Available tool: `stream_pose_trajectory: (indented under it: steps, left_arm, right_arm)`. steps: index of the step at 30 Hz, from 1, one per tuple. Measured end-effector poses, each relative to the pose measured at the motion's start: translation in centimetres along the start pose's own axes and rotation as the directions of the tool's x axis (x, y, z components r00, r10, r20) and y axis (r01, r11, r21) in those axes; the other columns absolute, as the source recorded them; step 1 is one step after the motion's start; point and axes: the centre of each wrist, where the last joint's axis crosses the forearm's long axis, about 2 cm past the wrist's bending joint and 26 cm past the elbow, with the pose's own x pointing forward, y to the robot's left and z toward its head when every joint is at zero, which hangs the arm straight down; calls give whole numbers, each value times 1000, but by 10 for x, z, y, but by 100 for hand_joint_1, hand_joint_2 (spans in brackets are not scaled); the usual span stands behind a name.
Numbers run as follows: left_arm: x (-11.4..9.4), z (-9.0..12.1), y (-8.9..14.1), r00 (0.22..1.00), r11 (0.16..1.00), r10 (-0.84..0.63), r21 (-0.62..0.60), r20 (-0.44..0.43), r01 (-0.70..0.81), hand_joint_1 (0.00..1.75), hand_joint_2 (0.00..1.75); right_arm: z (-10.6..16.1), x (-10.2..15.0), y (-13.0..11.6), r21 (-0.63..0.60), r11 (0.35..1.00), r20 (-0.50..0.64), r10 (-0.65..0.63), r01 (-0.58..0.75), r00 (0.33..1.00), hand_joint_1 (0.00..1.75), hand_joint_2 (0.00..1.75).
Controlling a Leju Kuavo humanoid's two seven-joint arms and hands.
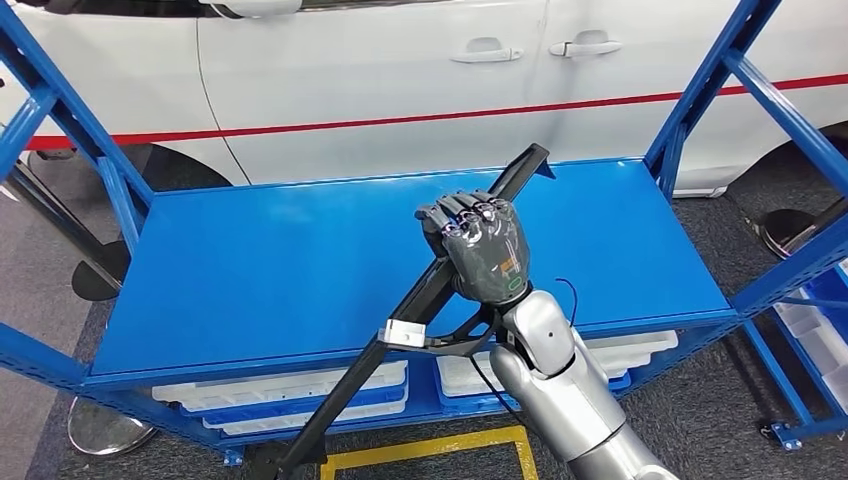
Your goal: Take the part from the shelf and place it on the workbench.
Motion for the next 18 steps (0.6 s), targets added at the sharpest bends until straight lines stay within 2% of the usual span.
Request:
stream_pose_trajectory:
  steps: [18]
  left_arm:
    - [9, -5, 0, 999, 999, -24, -28, 25, 25, 0, 175]
  right_arm:
    - [-10, 9, 2, -11, 997, 19, -75, 75, 997, 175, 175]
